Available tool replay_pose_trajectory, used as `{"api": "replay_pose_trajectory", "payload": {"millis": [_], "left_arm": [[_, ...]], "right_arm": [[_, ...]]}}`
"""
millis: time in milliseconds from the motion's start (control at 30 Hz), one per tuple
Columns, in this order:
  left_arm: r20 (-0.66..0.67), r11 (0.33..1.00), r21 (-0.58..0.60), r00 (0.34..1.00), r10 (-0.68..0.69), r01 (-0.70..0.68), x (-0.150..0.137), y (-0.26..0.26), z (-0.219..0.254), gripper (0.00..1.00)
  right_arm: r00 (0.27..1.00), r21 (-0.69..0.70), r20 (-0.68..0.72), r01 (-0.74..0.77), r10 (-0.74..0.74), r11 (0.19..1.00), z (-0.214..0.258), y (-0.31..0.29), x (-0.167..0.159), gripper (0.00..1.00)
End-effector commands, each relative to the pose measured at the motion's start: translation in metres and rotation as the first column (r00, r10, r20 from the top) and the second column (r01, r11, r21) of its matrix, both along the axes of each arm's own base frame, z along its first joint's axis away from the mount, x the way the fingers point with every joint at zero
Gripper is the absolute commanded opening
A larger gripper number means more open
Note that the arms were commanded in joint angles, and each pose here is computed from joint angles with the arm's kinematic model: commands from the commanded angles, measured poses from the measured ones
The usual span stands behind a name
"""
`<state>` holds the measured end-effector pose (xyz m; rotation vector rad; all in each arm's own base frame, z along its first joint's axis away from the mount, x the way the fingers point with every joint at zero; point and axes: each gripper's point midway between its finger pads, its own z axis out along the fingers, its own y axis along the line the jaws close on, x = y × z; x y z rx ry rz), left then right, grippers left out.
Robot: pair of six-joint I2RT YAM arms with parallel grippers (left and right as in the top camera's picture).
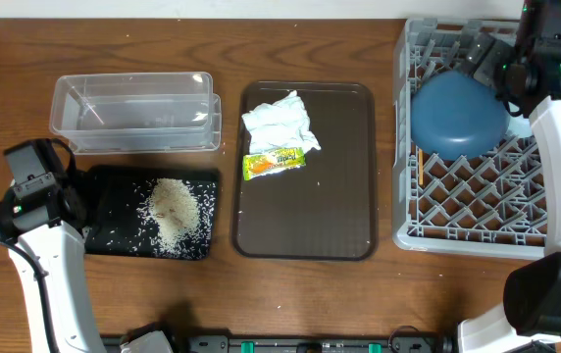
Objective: Sort waste into correct bins and load items into the dishwasher rack
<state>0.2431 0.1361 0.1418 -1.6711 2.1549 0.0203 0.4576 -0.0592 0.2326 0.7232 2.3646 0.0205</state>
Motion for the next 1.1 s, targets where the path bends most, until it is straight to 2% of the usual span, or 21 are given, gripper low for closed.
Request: {"api": "replay_pose_trajectory", "payload": {"millis": [0, 133, 200, 267, 300, 367, 433, 500, 633, 733, 833, 933, 1067], "left_arm": [[0.132, 0.973, -0.202, 0.988, -0.082, 0.108, 0.022, -0.038, 0.008, 0.98], [0.253, 0.894, -0.38, 0.956, -0.147, 0.238, 0.036, -0.078, 0.019, 0.98], [0.414, 0.819, -0.376, 0.869, -0.27, 0.433, 0.057, -0.103, 0.04, 0.98], [0.578, 0.709, -0.285, 0.706, -0.41, 0.645, 0.078, -0.133, 0.068, 0.98], [0.624, 0.663, -0.239, 0.635, -0.455, 0.71, 0.086, -0.15, 0.08, 0.98], [0.639, 0.617, -0.152, 0.553, -0.535, 0.772, 0.097, -0.176, 0.092, 0.98], [0.599, 0.609, -0.07, 0.521, -0.607, 0.79, 0.105, -0.194, 0.098, 0.98], [0.503, 0.576, 0.074, 0.468, -0.727, 0.814, 0.115, -0.217, 0.105, 0.98], [0.256, 0.488, 0.167, 0.44, -0.86, 0.857, 0.124, -0.243, 0.107, 0.98], [0.066, 0.329, 0.124, 0.323, -0.944, 0.936, 0.133, -0.267, 0.099, 0.98], [-0.059, 0.219, 0.012, 0.219, -0.974, 0.976, 0.141, -0.28, 0.081, 0.98], [-0.102, 0.201, -0.057, 0.195, -0.976, 0.978, 0.158, -0.29, 0.054, 0.98], [-0.099, 0.194, -0.088, 0.185, -0.978, 0.977, 0.183, -0.303, 0.013, 0.98]], "right_arm": [[1.0, 0.02, 0.0, 0.0, 0.0, 1.0, -0.001, 0.002, 0.0, 0.99], [1.0, 0.02, 0.0, -0.003, 0.003, 1.0, -0.001, 0.003, 0.0, 0.99], [1.0, 0.02, 0.0, -0.003, 0.003, 1.0, -0.001, 0.003, 0.0, 0.99], [1.0, 0.02, 0.0, -0.003, 0.003, 1.0, -0.001, 0.003, 0.0, 0.99], [1.0, 0.02, 0.0, -0.003, 0.003, 1.0, -0.001, 0.003, 0.0, 0.99], [1.0, 0.02, 0.0, -0.003, 0.003, 1.0, -0.001, 0.003, 0.0, 0.99], [1.0, 0.02, 0.0, -0.003, 0.003, 1.0, -0.001, 0.003, 0.0, 0.99], [1.0, 0.02, 0.0, -0.003, 0.003, 1.0, -0.001, 0.003, 0.0, 0.99], [1.0, 0.02, 0.0, -0.003, 0.003, 1.0, -0.001, 0.003, 0.0, 0.99], [1.0, 0.02, 0.0, -0.003, 0.003, 1.0, -0.001, 0.003, 0.0, 0.99], [1.0, 0.02, 0.0, -0.003, 0.003, 1.0, -0.001, 0.003, 0.0, 0.99], [1.0, 0.02, 0.0, -0.003, 0.003, 1.0, -0.001, 0.003, 0.0, 0.99], [1.0, 0.02, 0.001, -0.003, 0.003, 1.0, -0.001, 0.003, 0.0, 0.99]]}}
